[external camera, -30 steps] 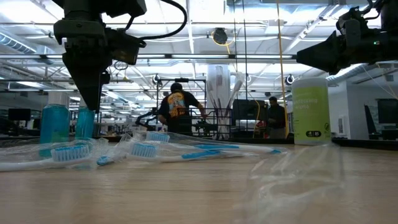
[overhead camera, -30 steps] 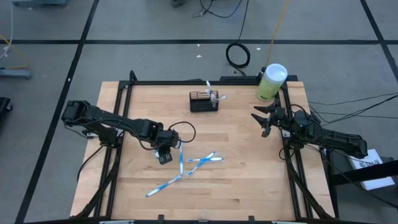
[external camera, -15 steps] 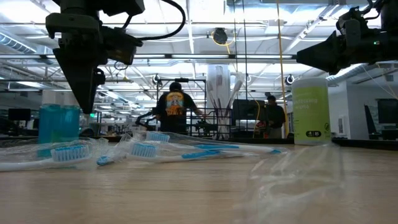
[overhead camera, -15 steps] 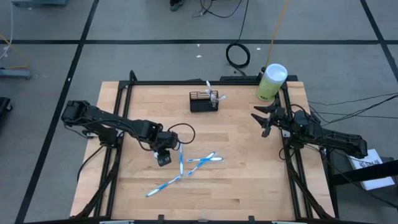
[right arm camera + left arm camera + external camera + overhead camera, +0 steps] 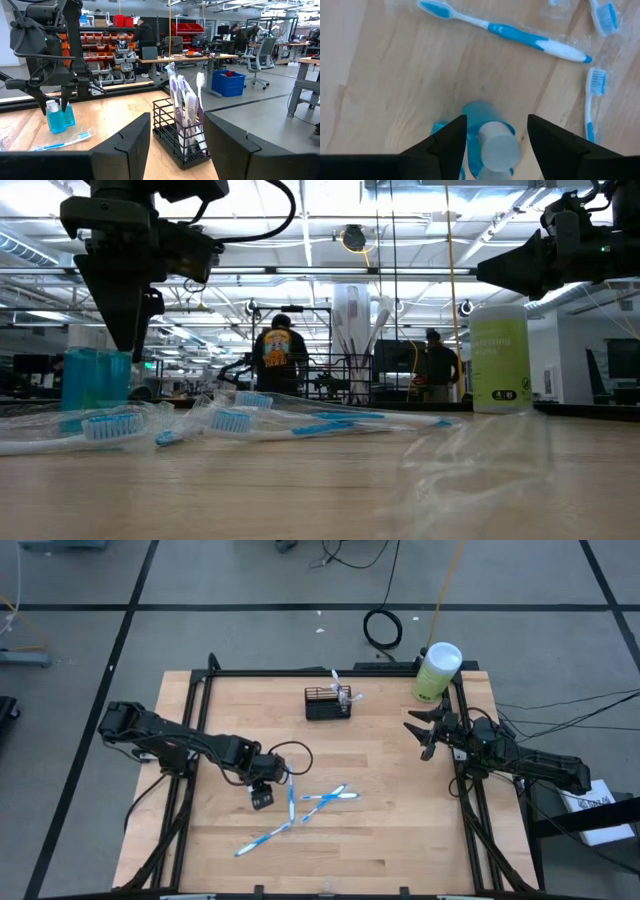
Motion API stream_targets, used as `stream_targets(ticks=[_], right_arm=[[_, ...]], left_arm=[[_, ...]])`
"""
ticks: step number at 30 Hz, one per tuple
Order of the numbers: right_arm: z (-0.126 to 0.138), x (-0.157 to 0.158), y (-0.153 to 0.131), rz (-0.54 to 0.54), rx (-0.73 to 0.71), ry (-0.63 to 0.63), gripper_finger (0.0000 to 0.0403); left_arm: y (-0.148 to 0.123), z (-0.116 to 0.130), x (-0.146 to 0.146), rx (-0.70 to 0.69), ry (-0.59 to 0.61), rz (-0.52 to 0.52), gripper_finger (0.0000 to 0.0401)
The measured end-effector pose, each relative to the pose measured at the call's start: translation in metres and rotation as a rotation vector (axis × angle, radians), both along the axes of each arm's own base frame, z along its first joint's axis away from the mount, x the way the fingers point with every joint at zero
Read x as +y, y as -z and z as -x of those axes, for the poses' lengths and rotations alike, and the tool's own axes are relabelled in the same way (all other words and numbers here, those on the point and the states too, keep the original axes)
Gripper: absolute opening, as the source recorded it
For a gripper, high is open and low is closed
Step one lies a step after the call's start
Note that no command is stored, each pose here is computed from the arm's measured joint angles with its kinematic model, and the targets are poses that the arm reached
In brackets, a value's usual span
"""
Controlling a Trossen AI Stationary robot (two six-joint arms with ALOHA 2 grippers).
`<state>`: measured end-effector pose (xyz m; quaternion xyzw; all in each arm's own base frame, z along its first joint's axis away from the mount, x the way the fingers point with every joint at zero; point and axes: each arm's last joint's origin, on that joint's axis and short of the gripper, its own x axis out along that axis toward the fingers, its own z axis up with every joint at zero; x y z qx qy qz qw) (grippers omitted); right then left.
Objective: Pick & Place toothbrushing station
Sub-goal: Put the blue mouthwash into the middle compartment of the wire organizer
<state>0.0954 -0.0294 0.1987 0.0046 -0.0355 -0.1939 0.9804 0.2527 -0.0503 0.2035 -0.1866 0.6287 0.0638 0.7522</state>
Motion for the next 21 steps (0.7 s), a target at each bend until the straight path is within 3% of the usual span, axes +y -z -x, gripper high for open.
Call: stream_targets(ticks=[13, 21], right_arm=[[0.0, 0.0, 0.0, 0.0, 0.0, 0.0, 0.0171], [0.0, 0.0, 0.0, 0.0, 0.0, 0.0, 0.0171]], left_arm=[[-0.0073, 0.0033, 0.0048, -0.012, -0.011, 0.024, 0.0196], [-0.0098, 0.0096, 0.0068, 0.013, -0.03, -0.014, 0.0191]])
